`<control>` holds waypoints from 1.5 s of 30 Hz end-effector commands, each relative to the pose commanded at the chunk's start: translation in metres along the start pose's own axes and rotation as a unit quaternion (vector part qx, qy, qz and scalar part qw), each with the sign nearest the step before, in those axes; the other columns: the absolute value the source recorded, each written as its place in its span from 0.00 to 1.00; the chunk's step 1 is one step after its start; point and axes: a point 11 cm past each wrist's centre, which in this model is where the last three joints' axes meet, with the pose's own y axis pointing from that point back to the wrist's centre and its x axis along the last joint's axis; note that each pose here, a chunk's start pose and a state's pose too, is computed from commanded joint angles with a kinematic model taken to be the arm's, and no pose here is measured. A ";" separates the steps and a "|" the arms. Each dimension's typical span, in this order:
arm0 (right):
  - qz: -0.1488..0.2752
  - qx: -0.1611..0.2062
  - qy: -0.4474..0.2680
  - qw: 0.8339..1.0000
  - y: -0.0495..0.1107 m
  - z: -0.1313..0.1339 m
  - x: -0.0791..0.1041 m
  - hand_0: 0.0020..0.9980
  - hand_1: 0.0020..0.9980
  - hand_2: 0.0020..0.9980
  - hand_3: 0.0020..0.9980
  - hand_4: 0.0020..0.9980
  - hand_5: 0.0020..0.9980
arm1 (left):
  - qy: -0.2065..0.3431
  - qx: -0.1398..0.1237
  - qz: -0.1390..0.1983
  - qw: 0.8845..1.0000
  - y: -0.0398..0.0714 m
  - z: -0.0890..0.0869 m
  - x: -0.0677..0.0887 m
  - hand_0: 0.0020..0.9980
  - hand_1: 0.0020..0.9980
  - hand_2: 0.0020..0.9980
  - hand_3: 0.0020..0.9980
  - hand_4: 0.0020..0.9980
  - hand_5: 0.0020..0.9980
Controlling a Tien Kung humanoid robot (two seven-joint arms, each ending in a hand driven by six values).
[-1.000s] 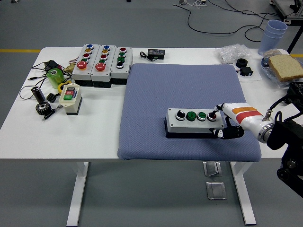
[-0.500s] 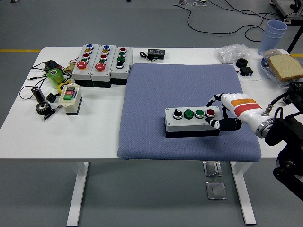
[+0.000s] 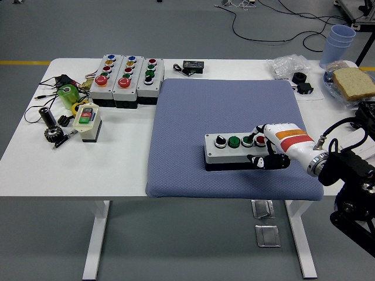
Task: Pick up the button,place it on the desk,press the button,press the button
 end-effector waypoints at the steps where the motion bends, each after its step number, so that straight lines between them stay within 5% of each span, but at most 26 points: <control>1: -0.002 -0.002 0.001 1.000 0.000 0.001 -0.001 0.08 0.00 0.18 0.65 0.74 0.44 | 0.000 -0.001 0.000 1.000 0.000 0.000 0.001 0.65 0.61 0.60 0.57 0.31 0.86; 11: -0.012 -0.008 0.004 1.000 -0.001 0.005 -0.005 0.08 0.00 0.18 0.65 0.75 0.44 | 0.003 -0.002 0.002 1.000 0.000 0.003 0.003 0.65 0.61 0.60 0.56 0.31 0.86; 20: 0.092 0.001 -0.054 0.994 0.002 0.009 0.038 0.09 0.00 0.19 0.65 0.75 0.44 | 0.001 -0.003 0.003 1.000 0.001 0.003 0.003 0.65 0.61 0.60 0.56 0.31 0.86; 21: 0.099 0.000 -0.058 0.993 0.002 0.010 0.040 0.26 0.11 0.34 0.74 0.76 0.43 | 0.001 -0.003 0.003 1.000 0.001 0.003 0.003 0.65 0.61 0.60 0.56 0.31 0.86; 26: 0.141 -0.028 -0.153 0.978 0.006 0.033 0.047 0.26 0.11 0.34 0.74 0.76 0.43 | 0.000 -0.004 0.003 1.000 0.001 0.003 0.004 0.65 0.61 0.60 0.56 0.31 0.86; 27: 0.146 -0.029 -0.168 0.974 0.008 0.036 0.046 0.67 0.65 0.77 0.84 0.76 0.40 | 0.001 -0.003 0.003 1.000 0.001 0.003 0.004 0.65 0.61 0.60 0.56 0.31 0.86; 29: 0.153 -0.030 -0.201 0.967 0.010 0.041 0.045 0.67 0.65 0.77 0.84 0.76 0.40 | 0.001 -0.003 0.003 1.000 0.001 0.003 0.003 0.65 0.61 0.60 0.56 0.31 0.86; 36: 0.160 -0.004 -0.353 0.922 0.016 0.042 0.028 0.78 0.76 0.87 0.86 0.75 0.38 | -0.001 -0.004 0.003 1.000 0.001 0.003 0.004 0.65 0.61 0.60 0.56 0.31 0.86; 45: 0.202 -0.022 -0.543 0.814 0.029 0.067 0.018 0.75 0.72 0.80 0.76 0.76 0.40 | -0.003 -0.004 0.003 1.000 0.001 0.004 0.003 0.65 0.61 0.60 0.56 0.31 0.86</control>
